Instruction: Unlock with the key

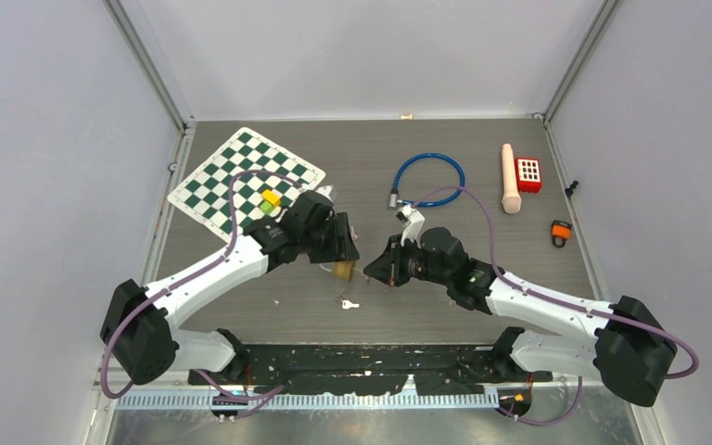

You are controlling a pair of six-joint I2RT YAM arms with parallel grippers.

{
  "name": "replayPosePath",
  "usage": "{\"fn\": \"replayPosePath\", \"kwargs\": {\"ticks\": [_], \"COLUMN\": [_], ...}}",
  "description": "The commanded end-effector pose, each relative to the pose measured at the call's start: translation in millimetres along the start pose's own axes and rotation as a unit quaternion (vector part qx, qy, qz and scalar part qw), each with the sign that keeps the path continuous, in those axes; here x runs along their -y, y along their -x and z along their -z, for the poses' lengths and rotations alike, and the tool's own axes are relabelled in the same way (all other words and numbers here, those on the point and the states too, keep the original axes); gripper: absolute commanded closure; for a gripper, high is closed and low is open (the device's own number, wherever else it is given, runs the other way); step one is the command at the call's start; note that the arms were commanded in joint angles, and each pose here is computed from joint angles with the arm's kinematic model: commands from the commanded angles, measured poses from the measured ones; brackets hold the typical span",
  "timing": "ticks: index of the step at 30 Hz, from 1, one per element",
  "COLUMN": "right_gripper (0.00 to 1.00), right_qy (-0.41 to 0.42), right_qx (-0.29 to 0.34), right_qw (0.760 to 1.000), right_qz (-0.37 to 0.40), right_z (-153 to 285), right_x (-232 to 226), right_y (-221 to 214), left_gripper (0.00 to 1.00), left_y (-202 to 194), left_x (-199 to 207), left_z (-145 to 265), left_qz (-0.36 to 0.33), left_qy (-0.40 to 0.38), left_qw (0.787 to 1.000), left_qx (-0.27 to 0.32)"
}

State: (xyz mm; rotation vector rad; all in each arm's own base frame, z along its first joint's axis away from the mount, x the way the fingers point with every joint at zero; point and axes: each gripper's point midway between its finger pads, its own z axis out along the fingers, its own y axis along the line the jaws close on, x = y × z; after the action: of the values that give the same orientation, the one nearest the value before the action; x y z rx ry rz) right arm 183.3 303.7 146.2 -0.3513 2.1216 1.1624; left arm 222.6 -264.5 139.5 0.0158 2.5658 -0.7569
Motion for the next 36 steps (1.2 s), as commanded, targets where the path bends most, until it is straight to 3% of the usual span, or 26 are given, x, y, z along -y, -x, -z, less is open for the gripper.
{"fn": "replayPosePath", "kwargs": {"ticks": [1, 11, 26, 36], "right_gripper": [0.95, 0.95, 0.95, 0.95], "right_qy": [0.003, 0.025, 0.036, 0.033], "right_qx": [0.048, 0.071, 0.099, 0.103], "right_qw": [0.998, 0.997, 0.994, 0.994], "right_qz": [0.036, 0.019, 0.038, 0.014], "right_z": [1.0, -10.1, -22.9, -23.3], "right_x": [-15.1, -13.3, -10.2, -5.6], "right_y": [34.9, 29.5, 24.0, 19.7], "left_gripper": [1.0, 1.0, 1.0, 1.0], "left_y": [31.6, 17.3, 4.7, -1.0], "left_x": [35.3, 65.2, 86.4, 111.0], "left_z": [21.7, 15.6, 20.7, 33.7], "left_qz": [-0.036, 0.014, 0.023, 0.042], "left_qy": [-0.026, -0.082, -0.099, -0.172], "left_qw": [0.997, 0.996, 0.994, 0.983], "left_qx": [0.063, 0.034, 0.031, 0.038]}}
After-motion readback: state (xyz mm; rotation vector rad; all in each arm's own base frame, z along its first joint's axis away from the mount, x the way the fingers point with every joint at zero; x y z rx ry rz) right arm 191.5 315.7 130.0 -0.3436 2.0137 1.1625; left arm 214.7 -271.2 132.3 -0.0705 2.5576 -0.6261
